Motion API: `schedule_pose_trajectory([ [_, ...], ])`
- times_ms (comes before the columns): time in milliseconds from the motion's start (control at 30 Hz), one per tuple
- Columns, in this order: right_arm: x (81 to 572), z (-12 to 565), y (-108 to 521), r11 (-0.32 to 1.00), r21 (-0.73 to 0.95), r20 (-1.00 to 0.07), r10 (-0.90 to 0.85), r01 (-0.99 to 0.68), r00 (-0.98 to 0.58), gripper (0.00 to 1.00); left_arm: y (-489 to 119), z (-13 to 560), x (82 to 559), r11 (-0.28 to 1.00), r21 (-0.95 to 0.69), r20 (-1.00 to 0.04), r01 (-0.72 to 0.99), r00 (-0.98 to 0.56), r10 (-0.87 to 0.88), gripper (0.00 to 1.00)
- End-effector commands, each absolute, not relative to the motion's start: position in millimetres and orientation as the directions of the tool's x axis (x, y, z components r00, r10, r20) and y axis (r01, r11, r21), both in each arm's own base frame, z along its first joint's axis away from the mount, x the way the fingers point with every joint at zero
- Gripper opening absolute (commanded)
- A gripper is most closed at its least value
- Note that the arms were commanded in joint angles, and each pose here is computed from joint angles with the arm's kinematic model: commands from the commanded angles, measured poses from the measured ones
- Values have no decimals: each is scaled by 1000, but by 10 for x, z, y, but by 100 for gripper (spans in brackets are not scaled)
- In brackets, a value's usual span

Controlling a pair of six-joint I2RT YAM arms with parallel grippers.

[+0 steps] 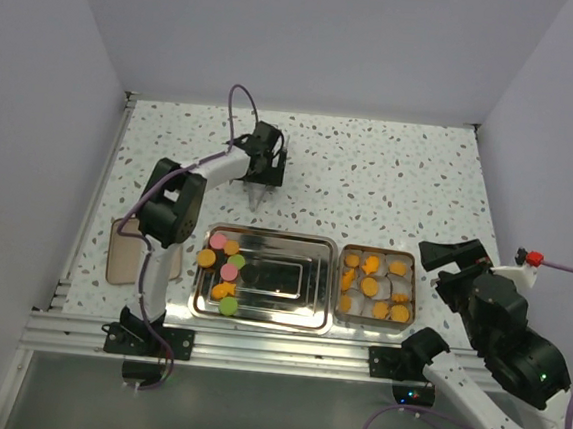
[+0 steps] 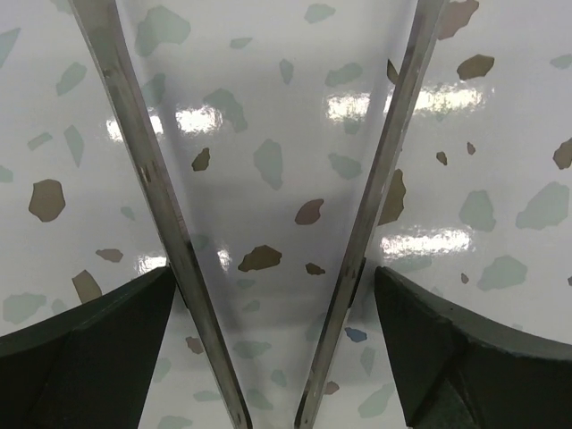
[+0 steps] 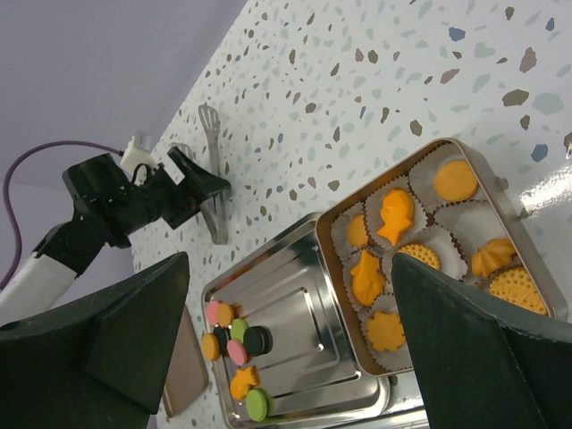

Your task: Pack the cookies

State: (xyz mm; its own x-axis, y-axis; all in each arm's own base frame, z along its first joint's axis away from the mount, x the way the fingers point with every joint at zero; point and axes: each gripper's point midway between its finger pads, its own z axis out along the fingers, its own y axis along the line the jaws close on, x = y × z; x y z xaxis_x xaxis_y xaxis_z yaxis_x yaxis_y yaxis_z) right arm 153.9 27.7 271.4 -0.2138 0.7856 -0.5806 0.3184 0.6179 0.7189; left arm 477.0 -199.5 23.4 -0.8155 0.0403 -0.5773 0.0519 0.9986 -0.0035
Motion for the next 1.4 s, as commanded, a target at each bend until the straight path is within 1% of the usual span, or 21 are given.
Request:
schedule_pose_trajectory([
  [0, 1598, 2792, 255, 601, 737, -579, 798, 310, -170, 99, -1959, 219, 4760, 999, -5, -561, 50, -827, 39, 100],
  [167, 1579, 2820, 244, 601, 742, -579, 798, 297, -166, 99, -1888, 366, 4690, 999, 5, -563, 34, -826, 31, 100],
  [233, 1568, 2816, 243, 601, 744, -579, 798, 293, -167, 99, -1817, 641, 4675, 1000, 15, -600, 10, -800, 17, 100],
  [267, 1562, 2825, 242, 599, 746, -578, 799, 289, -166, 99, -1762, 872, 4669, 1000, 5, -628, -15, -778, -9, 100],
  [333, 1549, 2833, 243, 596, 751, -574, 802, 283, -166, 99, -1592, 1038, 4575, 998, 19, -633, -62, -773, -36, 100],
  [367, 1547, 2835, 241, 596, 752, -574, 802, 282, -165, 99, -1489, 1290, 4547, 996, -7, -667, -91, -742, -73, 100],
  [433, 1539, 2842, 247, 596, 754, -573, 802, 276, -169, 99, -1314, 1316, 4379, 993, -7, -659, -119, -747, -93, 99],
  [467, 1534, 2849, 251, 595, 757, -570, 804, 272, -170, 99, -1234, 1492, 4288, 991, -23, -677, -133, -727, -113, 99],
  [533, 1534, 2822, 257, 597, 755, -572, 802, 272, -174, 99, -1012, 1421, 4073, 985, -1, -649, -171, -749, -131, 98],
  [567, 1527, 2829, 265, 593, 760, -567, 805, 264, -175, 99, -930, 1546, 3984, 982, -16, -664, -187, -733, -150, 97],
  [633, 1534, 2803, 284, 593, 762, -565, 805, 260, -181, 99, -798, 1416, 3716, 979, 16, -628, -205, -764, -149, 96],
  [667, 1536, 2802, 298, 590, 766, -560, 808, 255, -184, 99, -726, 1493, 3619, 973, 3, -639, -230, -749, -175, 96],
  [800, 1544, 2761, 395, 588, 772, -545, 808, 242, -224, 99, -434, 1211, 3122, 949, 44, -548, -312, -802, -238, 94],
  [900, 1561, 2749, 456, 587, 776, -538, 807, 230, -244, 99, -277, 1080, 2892, 933, 49, -510, -356, -812, -283, 90],
  [967, 1561, 2758, 498, 583, 783, -530, 808, 218, -258, 99, -189, 1030, 2819, 922, 41, -499, -385, -807, -315, 90],
  [1000, 1565, 2747, 515, 587, 780, -532, 804, 216, -266, 99, -180, 932, 2742, 922, 39, -469, -386, -822, -324, 90],
  [1067, 1565, 2757, 547, 587, 782, -528, 802, 208, -279, 99, -140, 830, 2698, 919, 34, -441, -393, -831, -339, 89],
  [1100, 1563, 2769, 555, 590, 781, -530, 800, 204, -283, 99, -141, 736, 2633, 921, 37, -417, -388, -843, -339, 87],
  [1167, 1559, 2773, 564, 593, 779, -530, 797, 204, -290, 99, -182, 666, 2631, 926, 14, -408, -377, -848, -339, 85],
  [1300, 1518, 2797, 541, 593, 780, -530, 796, 201, -291, 99, -240, 506, 2576, 933, -5, -375, -359, -864, -334, 69],
  [1367, 1487, 2793, 514, 594, 778, -532, 796, 204, -290, 99, -239, 472, 2581, 934, 0, -365, -359, -869, -334, 66],
])
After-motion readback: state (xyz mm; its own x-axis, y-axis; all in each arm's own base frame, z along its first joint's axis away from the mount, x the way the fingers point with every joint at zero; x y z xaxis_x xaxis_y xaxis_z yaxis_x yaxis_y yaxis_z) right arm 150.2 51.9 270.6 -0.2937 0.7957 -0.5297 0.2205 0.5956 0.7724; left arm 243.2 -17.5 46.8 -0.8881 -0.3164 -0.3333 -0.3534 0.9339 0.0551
